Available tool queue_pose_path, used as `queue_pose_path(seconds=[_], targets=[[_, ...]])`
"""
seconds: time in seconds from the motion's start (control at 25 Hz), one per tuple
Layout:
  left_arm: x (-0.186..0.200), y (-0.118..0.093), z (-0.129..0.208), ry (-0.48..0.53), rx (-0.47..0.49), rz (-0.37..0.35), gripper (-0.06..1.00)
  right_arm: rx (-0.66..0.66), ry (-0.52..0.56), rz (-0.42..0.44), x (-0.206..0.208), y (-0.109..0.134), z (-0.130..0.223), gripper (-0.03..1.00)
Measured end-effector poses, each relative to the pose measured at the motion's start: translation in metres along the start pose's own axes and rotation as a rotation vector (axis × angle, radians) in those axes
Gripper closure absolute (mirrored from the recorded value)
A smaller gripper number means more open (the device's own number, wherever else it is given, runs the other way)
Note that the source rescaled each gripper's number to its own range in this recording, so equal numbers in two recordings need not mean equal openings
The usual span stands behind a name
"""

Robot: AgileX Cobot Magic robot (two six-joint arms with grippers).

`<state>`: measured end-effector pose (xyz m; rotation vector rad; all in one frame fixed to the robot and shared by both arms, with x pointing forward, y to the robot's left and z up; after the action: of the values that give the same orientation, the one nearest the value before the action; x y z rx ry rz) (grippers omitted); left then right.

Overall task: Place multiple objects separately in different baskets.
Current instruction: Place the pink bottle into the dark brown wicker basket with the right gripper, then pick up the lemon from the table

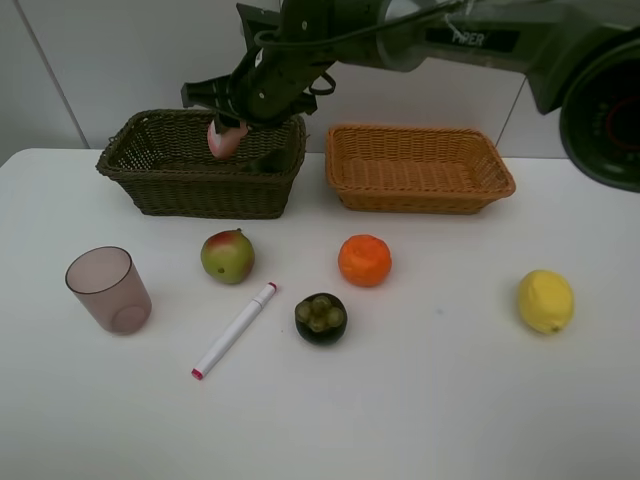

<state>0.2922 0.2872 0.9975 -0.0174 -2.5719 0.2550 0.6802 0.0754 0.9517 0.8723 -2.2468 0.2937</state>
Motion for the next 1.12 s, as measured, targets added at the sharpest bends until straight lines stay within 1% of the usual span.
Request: queue_pose_path(seconds=[0.04, 0.2, 0.28, 0.36, 0.4, 0.52, 0.68, 0.8, 1.0, 1.12], targets=[[0.000, 0.000, 0.000, 0.000, 0.000, 0.000, -0.06, 0.000, -0.004, 0.000, 0.000, 0.000, -0.001, 0.87], [0.000, 0.000, 0.000, 0.000, 0.000, 0.000, -0.06, 0.027, -0.026, 0.015, 0.000, -0.002, -0.004, 0.43], [0.000, 0.000, 0.000, 0.000, 0.000, 0.000, -0.06, 0.053, -0.035, 0.022, 0.000, -0.003, -0.005, 0.23], [0.000, 0.000, 0.000, 0.000, 0.000, 0.000, -0.06, 0.069, -0.039, 0.022, 0.000, -0.003, -0.006, 0.10], [0.000, 0.000, 0.000, 0.000, 0.000, 0.000, -0.06, 0.074, -0.042, 0.023, 0.000, -0.003, -0.006, 0.05], [0.000, 0.000, 0.000, 0.000, 0.000, 0.000, -0.06, 0.076, -0.043, 0.023, 0.000, -0.003, -0.006, -0.01], [0.000, 0.000, 0.000, 0.000, 0.000, 0.000, -0.06, 0.079, -0.042, 0.024, 0.000, -0.003, -0.006, -0.02], [0.000, 0.000, 0.000, 0.000, 0.000, 0.000, -0.06, 0.104, -0.038, 0.026, 0.000, -0.004, -0.006, -0.02], [0.000, 0.000, 0.000, 0.000, 0.000, 0.000, -0.06, 0.163, 0.029, 0.051, 0.002, -0.008, 0.003, -0.02], [0.000, 0.000, 0.000, 0.000, 0.000, 0.000, -0.06, 0.182, 0.076, 0.061, 0.012, -0.009, 0.005, -0.02]])
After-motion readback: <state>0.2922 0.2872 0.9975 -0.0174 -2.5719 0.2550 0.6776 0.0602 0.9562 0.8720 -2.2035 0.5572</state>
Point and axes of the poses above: a point on each arm's last joint axis where the gripper is mounted, x pointing back along that axis away from the gripper, y along the wrist's bending axis when the last joint is at zero, z = x × y, the point moved 6 cm from there along -x, pointing out along that axis toward the gripper, and after that the axes turned 13 degrees about x, right-handed, at the moved point
